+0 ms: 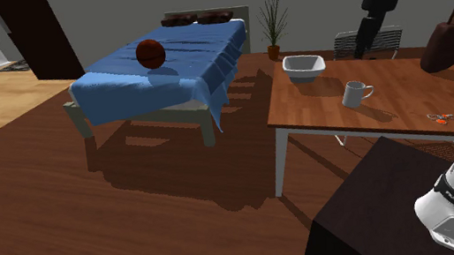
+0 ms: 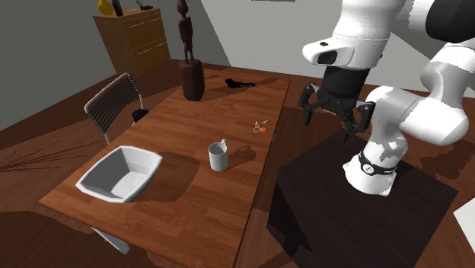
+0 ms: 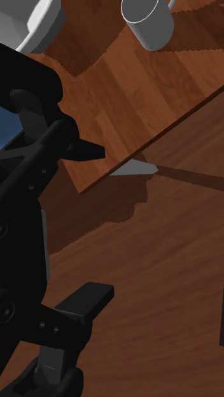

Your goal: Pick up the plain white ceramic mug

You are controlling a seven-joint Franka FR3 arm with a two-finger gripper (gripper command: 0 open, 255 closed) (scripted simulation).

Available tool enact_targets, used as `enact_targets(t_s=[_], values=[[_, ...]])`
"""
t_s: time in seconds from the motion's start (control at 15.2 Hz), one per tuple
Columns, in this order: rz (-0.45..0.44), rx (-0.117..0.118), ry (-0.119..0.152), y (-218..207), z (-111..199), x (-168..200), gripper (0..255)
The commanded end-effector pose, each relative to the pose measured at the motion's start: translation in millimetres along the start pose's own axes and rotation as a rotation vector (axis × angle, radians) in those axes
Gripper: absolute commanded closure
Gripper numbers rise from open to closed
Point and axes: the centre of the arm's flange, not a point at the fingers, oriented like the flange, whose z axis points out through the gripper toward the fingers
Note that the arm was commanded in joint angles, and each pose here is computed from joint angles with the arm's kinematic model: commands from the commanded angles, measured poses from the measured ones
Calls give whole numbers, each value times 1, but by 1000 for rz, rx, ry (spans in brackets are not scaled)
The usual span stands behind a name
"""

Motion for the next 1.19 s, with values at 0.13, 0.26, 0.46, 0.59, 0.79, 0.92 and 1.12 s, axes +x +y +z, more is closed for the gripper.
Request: enact_targets(t_s=[0.13, 0.26, 0.46, 0.59, 0.79, 0.92, 1.12], values=[[-1, -5, 1, 42, 32, 4, 0], [0, -7, 2, 62, 48, 7, 0], [0, -10, 2, 93, 73, 10, 0], [0, -12, 2, 113, 89, 13, 0], [1, -14, 2, 144, 113, 16, 0], [1, -16, 2, 165, 129, 19, 0], [2, -19, 3, 196, 153, 22, 0]])
